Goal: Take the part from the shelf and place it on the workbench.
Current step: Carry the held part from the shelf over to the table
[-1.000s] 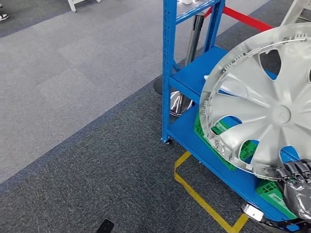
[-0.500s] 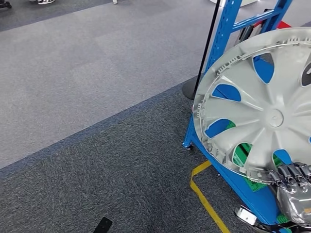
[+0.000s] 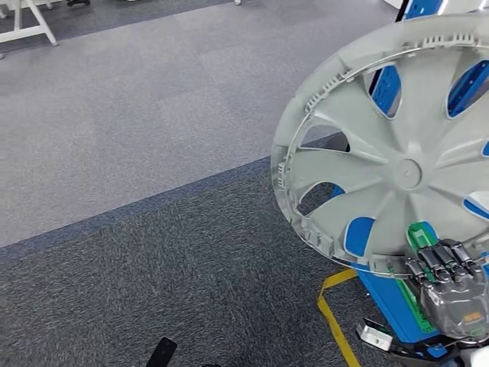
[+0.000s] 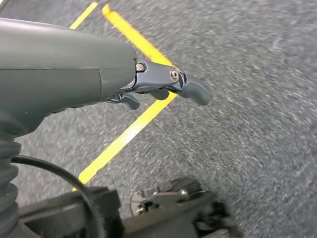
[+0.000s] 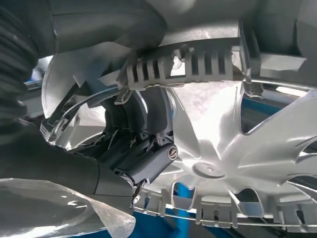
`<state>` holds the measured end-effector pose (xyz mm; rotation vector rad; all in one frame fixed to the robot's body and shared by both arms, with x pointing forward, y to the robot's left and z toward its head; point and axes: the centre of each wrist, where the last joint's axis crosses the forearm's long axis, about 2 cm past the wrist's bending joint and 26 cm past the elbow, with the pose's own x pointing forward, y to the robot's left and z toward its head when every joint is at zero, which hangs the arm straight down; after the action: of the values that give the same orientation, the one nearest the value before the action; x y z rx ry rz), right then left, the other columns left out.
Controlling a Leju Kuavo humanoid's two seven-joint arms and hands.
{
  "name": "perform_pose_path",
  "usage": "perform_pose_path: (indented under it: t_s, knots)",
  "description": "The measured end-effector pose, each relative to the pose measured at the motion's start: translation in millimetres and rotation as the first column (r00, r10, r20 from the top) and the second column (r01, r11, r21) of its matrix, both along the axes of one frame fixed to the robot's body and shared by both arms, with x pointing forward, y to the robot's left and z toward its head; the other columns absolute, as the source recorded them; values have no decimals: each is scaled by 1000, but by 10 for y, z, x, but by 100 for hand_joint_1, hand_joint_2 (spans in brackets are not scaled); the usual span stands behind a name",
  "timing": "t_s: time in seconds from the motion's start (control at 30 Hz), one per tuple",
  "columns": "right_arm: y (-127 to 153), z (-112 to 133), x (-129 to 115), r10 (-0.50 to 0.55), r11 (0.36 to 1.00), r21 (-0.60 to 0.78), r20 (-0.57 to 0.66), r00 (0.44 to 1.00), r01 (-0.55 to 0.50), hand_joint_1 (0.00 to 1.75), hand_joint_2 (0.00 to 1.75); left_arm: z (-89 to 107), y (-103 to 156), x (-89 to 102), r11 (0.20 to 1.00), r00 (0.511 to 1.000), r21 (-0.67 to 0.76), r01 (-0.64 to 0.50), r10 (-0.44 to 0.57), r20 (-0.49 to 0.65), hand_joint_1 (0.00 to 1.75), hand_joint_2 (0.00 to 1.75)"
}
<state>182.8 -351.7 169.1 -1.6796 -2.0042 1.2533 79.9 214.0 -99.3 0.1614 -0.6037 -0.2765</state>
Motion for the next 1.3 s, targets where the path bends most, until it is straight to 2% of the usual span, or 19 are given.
perform_pose_path:
  t_s: [0.3,0.57,0.63,0.77,0.87,1.3]
  knots:
    - [132,82,318,84,996,8,45,995,-85,175,175,59,-190,120,997,997,-14,-76,76,-7,0,175]
    - [382,26,460,151,988,10,35,988,-152,175,175,111,-379,174,995,995,-31,-96,95,-28,0,175]
    - [430,14,470,155,988,20,32,987,-155,175,175,80,-290,139,995,995,-57,-87,84,-48,0,175]
    - [458,3,462,161,986,37,27,987,-162,175,175,-25,75,-45,994,994,-78,-83,76,-81,0,175]
    - [462,-7,451,163,986,41,22,986,-163,175,175,-49,247,-67,994,993,-56,-89,84,-83,0,175]
    - [506,-16,441,186,982,40,19,982,-186,175,175,-68,369,-114,995,992,-30,-92,90,-83,0,175]
